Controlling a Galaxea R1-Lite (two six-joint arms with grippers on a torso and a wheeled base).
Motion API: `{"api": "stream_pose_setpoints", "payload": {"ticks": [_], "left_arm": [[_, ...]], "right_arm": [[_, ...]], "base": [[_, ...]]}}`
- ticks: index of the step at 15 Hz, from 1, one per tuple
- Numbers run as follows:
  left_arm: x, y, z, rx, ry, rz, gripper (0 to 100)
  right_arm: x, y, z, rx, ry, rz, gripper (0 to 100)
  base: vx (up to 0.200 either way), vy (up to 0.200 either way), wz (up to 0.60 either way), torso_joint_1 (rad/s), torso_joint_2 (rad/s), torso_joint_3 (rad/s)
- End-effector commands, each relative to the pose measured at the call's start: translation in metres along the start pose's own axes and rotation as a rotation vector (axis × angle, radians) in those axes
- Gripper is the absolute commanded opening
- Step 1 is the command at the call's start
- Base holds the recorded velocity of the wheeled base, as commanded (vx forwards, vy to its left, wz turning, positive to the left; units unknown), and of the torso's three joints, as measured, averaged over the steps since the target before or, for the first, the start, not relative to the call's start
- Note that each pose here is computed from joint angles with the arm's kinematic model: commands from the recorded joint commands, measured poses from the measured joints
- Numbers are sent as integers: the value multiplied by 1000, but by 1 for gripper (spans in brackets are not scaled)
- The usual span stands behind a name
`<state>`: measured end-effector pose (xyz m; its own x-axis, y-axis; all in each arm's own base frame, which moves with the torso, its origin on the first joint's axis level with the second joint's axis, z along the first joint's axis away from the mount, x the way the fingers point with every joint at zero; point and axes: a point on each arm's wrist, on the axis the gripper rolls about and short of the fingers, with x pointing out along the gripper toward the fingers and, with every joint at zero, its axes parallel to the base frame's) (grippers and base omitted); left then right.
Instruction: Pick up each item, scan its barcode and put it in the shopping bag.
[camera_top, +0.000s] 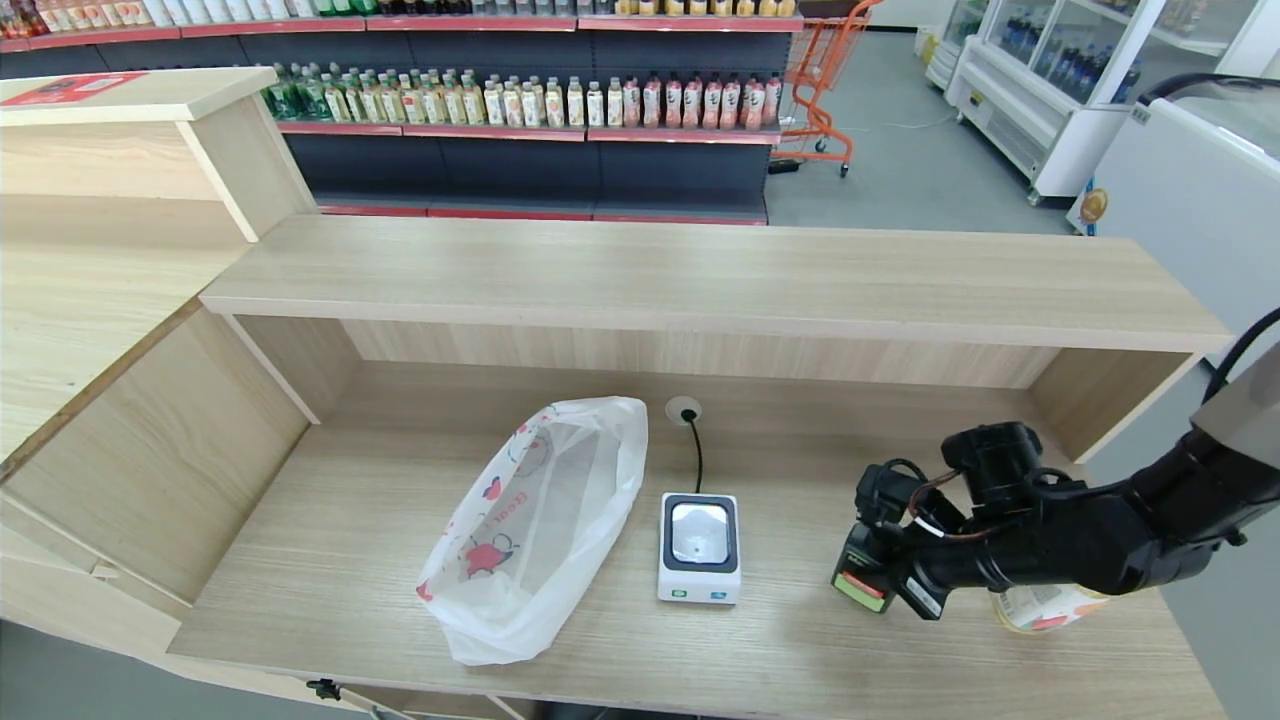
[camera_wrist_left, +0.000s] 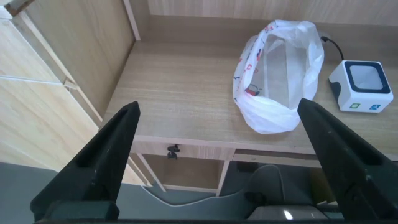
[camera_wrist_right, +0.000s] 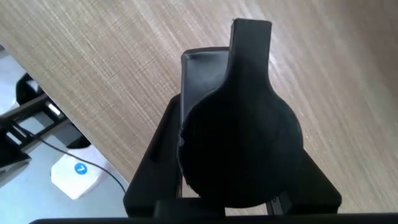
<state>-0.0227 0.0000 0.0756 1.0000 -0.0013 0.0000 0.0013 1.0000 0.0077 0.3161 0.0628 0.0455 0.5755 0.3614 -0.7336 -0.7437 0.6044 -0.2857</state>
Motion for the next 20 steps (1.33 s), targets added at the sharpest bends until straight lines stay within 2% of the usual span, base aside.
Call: {"api": "stream_pose_setpoints", "payload": {"ticks": [1,3,5,6,8,10,14,17,19,20], "left_arm": [[0,0,0,0,0,0,100],[0,0,0,0,0,1,100],[0,0,0,0,0,0,100],[0,0,0,0,0,0,100],[0,0,0,0,0,1,100],[0,0,0,0,0,1,100],[0,0,0,0,0,0,100],[0,0,0,0,0,0,100],[0,0,0,0,0,1,100],[0,0,0,0,0,1,100]], "right_arm": [[-57,-8,14,101,-107,-115,0],[-105,-6,21,215,-211,-201,0],[-140,2,9,211,-238,-282,0],[-145,8,-6,203,-197,-298,0],[-149,20,-24,100,-122,-296,0],[-158,18,-38,-47,-33,-310,0],[-174,12,-55,-300,24,-348,0],[-173,17,-64,-293,73,-281,0],[-177,22,-80,-309,155,-208,0],[-179,26,-84,-314,168,-171,0]], "base": [[0,0,0,0,0,0],[0,0,0,0,0,0],[0,0,0,0,0,0],[0,0,0,0,0,0],[0,0,0,0,0,0],[0,0,0,0,0,0],[0,0,0,0,0,0],[0,0,0,0,0,0],[0,0,0,0,0,0],[0,0,0,0,0,0]]}}
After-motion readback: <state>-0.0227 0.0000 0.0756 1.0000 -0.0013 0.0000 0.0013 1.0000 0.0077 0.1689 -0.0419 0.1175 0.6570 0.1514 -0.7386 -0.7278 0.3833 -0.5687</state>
